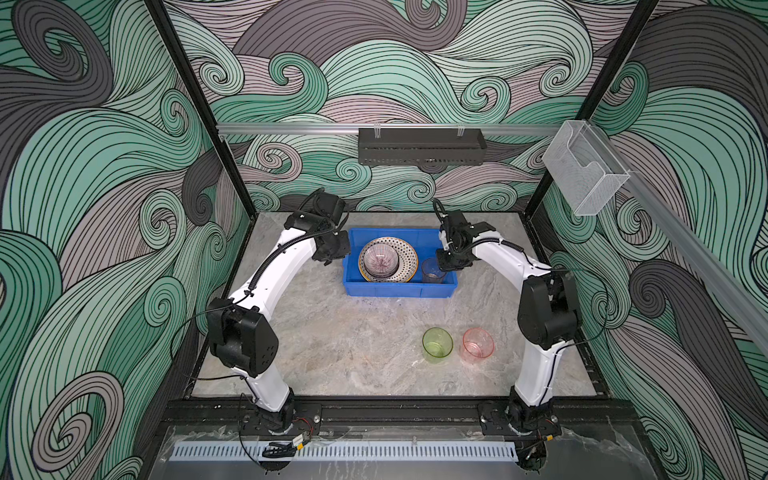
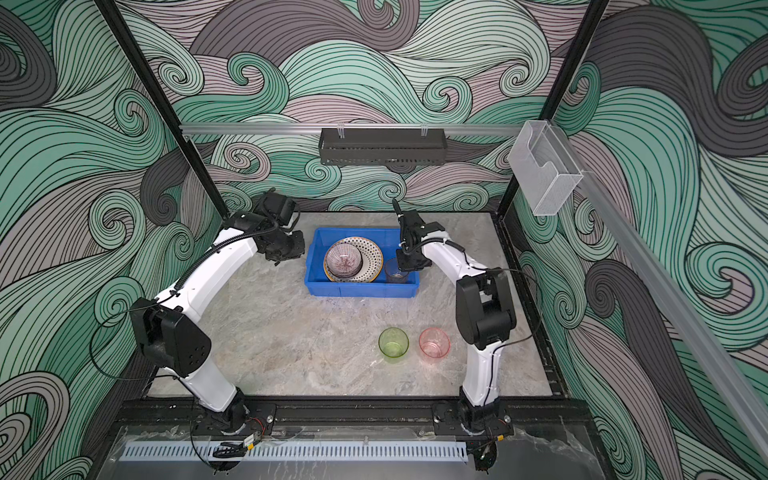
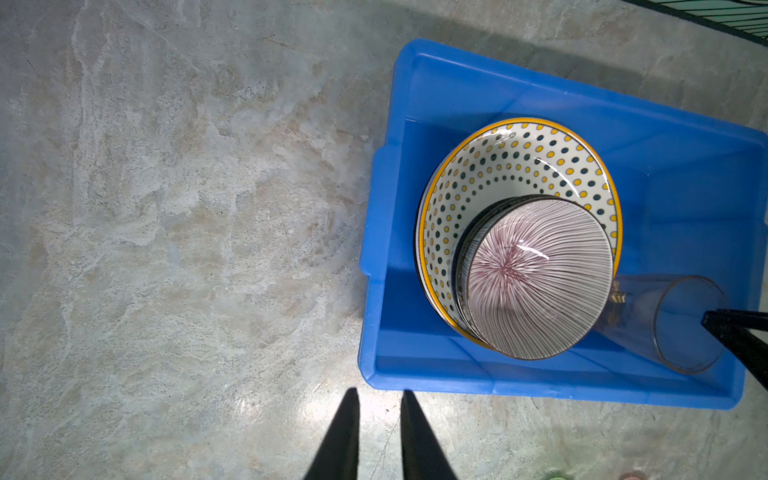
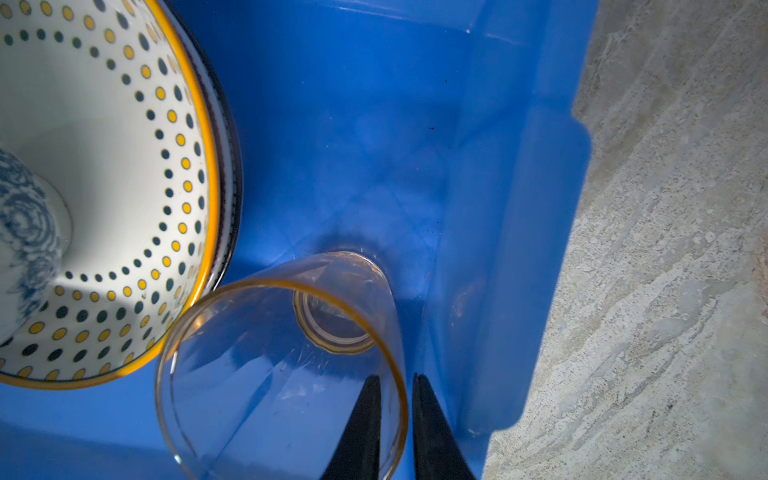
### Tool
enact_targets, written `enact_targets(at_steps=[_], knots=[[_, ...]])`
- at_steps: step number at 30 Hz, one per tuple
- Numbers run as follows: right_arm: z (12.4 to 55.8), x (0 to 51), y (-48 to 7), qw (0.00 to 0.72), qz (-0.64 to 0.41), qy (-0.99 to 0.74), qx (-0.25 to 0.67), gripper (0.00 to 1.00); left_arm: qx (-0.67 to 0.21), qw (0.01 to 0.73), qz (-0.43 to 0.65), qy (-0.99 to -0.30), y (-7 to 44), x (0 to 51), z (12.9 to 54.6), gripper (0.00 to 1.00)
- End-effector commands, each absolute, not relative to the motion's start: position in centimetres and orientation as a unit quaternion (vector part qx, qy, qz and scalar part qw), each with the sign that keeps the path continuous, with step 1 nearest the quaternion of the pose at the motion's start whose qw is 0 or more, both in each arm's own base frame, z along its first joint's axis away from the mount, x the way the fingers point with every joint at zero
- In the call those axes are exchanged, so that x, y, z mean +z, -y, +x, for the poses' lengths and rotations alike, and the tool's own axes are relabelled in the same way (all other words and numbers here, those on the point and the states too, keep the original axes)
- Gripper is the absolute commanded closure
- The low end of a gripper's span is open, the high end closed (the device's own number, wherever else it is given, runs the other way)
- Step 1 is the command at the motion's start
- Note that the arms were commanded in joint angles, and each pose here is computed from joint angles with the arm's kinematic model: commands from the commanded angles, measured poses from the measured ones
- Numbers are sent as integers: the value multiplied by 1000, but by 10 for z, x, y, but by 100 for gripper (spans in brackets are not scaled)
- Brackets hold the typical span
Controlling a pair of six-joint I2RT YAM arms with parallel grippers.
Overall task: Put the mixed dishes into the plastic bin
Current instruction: 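Lower the yellow cup into the bin beside the bowl stack, right gripper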
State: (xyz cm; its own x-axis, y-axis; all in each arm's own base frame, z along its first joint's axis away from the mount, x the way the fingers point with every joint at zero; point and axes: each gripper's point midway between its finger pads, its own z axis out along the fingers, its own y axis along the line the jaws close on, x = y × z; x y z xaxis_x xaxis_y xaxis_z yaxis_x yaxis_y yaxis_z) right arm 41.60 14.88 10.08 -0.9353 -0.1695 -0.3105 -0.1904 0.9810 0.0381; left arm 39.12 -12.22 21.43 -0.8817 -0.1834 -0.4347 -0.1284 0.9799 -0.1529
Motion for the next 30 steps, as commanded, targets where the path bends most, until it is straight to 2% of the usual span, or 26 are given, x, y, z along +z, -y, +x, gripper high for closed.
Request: enact_targets(at_steps=[1,5,7,9,30], knots=[[421,118,-150,175,-89,-980,45,82,-63,233,-82,-967,118,223,385,78],[420,125,-151,181,-88,-978,51,81,-63,235,-81,-967,117,225,383,78],[418,130,-153,185,-89,-977,56,75,-63,234,-81,-967,117,225,382,78],[418,137,-153,193,-89,-975,59,74,-66,236,-81,-966,117,227,381,78],[397,172,-150,226,-90,-967,80,73,-83,265,-71,-958,116,240,371,78]])
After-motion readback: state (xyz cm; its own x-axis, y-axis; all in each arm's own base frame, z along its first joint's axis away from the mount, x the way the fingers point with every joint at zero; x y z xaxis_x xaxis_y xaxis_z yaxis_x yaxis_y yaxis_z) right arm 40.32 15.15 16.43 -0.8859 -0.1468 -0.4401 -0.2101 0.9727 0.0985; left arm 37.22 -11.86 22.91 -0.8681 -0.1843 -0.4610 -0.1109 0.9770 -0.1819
